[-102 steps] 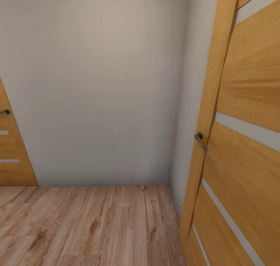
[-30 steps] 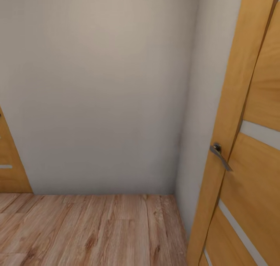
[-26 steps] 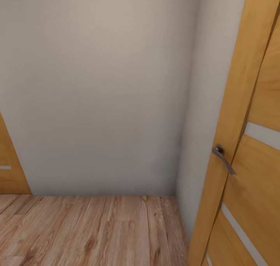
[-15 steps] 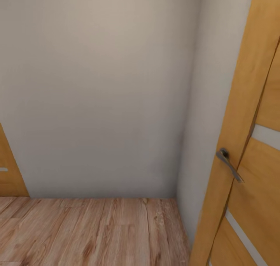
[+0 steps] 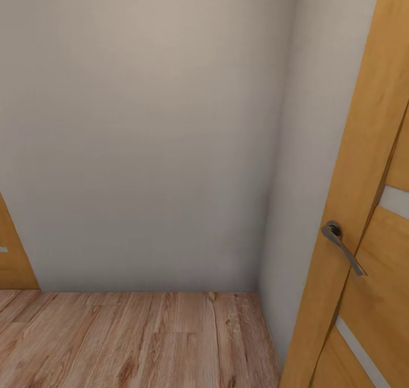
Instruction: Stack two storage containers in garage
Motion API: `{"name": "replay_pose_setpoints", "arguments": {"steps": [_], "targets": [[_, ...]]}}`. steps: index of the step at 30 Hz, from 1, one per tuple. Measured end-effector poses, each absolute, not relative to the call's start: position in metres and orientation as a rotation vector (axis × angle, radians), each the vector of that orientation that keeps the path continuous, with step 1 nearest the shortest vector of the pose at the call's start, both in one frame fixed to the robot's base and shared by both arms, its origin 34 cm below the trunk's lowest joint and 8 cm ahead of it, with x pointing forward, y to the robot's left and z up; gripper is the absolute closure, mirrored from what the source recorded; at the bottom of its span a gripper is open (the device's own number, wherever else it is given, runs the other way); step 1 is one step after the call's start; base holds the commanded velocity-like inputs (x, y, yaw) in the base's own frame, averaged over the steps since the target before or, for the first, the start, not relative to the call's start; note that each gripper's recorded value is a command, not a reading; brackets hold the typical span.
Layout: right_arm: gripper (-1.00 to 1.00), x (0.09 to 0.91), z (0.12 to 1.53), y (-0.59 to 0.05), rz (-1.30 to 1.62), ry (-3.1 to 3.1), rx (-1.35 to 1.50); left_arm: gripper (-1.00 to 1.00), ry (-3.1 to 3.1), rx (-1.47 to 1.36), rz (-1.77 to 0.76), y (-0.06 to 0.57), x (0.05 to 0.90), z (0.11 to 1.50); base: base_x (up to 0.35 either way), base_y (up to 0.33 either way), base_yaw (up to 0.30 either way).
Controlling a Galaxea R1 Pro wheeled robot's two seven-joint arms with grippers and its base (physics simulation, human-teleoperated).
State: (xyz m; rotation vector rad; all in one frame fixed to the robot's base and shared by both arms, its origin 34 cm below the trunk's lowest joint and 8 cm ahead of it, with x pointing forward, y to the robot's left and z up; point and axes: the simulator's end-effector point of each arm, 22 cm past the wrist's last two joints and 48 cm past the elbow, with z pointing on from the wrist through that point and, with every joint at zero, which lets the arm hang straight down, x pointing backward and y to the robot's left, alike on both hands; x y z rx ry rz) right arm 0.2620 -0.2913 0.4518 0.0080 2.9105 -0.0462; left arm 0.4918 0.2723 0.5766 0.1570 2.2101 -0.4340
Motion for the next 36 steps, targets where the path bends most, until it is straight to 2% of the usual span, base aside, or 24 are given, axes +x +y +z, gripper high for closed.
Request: {"name": "replay_pose_setpoints", "arguments": {"steps": [7, 17, 36], "targets": [[-1.0, 0.2619, 0.4518, -0.2913, -0.046, 2.91, 0.008, -1.0, 2.21, 0.157, -0.434, 0.2722, 0.4916, 0.5766, 0.019, 0.0, 0.0], [-1.0, 0.2618, 0.4518, -0.2912, -0.046, 2.911, 0.008, -1.0, 2.211, 0.157, -0.434, 0.2722, 0.4913, 0.5765, 0.156, 0.0, 0.0], [-1.0, 0.2616, 0.4517, -0.2913, -0.046, 2.912, 0.008, -1.0, 2.21, 0.157, -0.434, 0.2723, 0.4916, 0.5765, 0.013, 0.0, 0.0]]}}
